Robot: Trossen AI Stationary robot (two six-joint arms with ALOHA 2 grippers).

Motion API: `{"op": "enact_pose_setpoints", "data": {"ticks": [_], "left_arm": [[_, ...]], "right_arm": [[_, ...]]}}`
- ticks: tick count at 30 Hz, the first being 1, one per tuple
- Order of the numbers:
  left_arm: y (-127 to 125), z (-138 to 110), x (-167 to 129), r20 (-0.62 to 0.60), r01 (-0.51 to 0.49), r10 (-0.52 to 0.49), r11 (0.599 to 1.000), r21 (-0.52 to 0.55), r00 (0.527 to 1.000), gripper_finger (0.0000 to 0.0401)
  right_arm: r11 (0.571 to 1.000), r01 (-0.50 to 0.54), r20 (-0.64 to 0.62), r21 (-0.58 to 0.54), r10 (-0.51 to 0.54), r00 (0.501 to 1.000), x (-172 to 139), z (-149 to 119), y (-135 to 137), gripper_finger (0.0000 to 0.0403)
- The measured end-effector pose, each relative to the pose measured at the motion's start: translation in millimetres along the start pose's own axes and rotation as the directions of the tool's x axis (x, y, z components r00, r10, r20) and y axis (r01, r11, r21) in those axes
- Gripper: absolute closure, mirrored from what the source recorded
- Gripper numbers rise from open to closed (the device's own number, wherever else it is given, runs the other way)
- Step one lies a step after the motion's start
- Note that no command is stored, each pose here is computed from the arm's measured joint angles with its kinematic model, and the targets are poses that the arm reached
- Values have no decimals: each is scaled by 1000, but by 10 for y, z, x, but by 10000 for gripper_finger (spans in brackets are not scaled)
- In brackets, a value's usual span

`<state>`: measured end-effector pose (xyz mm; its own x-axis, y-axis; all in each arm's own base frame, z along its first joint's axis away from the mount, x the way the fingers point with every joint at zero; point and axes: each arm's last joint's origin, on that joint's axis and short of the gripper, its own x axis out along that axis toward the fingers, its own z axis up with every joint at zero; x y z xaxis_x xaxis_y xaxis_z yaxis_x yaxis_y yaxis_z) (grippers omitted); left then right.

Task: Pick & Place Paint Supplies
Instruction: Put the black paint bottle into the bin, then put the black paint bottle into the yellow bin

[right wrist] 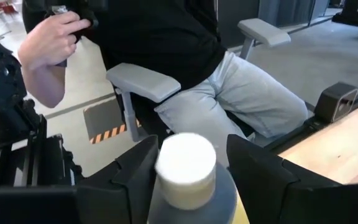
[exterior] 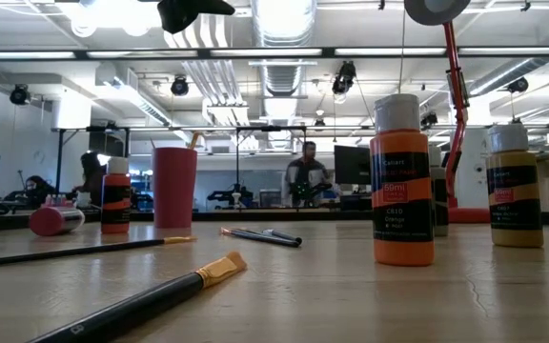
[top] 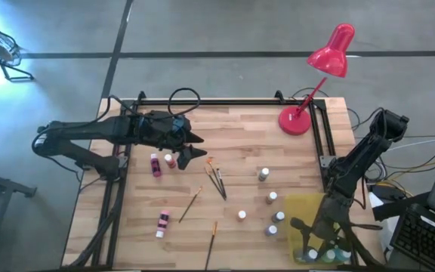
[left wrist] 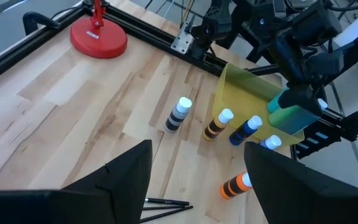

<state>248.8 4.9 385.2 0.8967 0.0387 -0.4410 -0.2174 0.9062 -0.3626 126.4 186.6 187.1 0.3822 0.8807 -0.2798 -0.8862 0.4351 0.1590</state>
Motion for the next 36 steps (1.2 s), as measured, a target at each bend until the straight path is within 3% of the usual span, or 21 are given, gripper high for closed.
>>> {"op": "enact_pose_setpoints", "data": {"ticks": [15, 21, 26, 30, 36], "left_arm": [[0, 2, 0, 1, 2, -2, 1000, 0, 1000, 142], [0, 4, 0, 4, 0, 0, 1000, 28, 1000, 142], [1, 4, 1, 4, 0, 0, 999, 41, 1000, 142], [0, 4, 1, 4, 0, -1, 999, 41, 1000, 142], [-7, 4, 3, -2, 20, -20, 999, 43, 1000, 142]], "right_arm": [[999, -7, 207, -44, 16, 978, -348, 346, 105, 233], [978, 206, 353, -26, -184, 917, -578, 507, 104, 245], [893, 450, 429, -8, -404, 808, -735, 609, 69, 259], [810, 586, 451, 37, -537, 713, -818, 755, 25, 269], [641, 759, 389, 116, -733, 559, -894, 1030, -78, 280]]}}
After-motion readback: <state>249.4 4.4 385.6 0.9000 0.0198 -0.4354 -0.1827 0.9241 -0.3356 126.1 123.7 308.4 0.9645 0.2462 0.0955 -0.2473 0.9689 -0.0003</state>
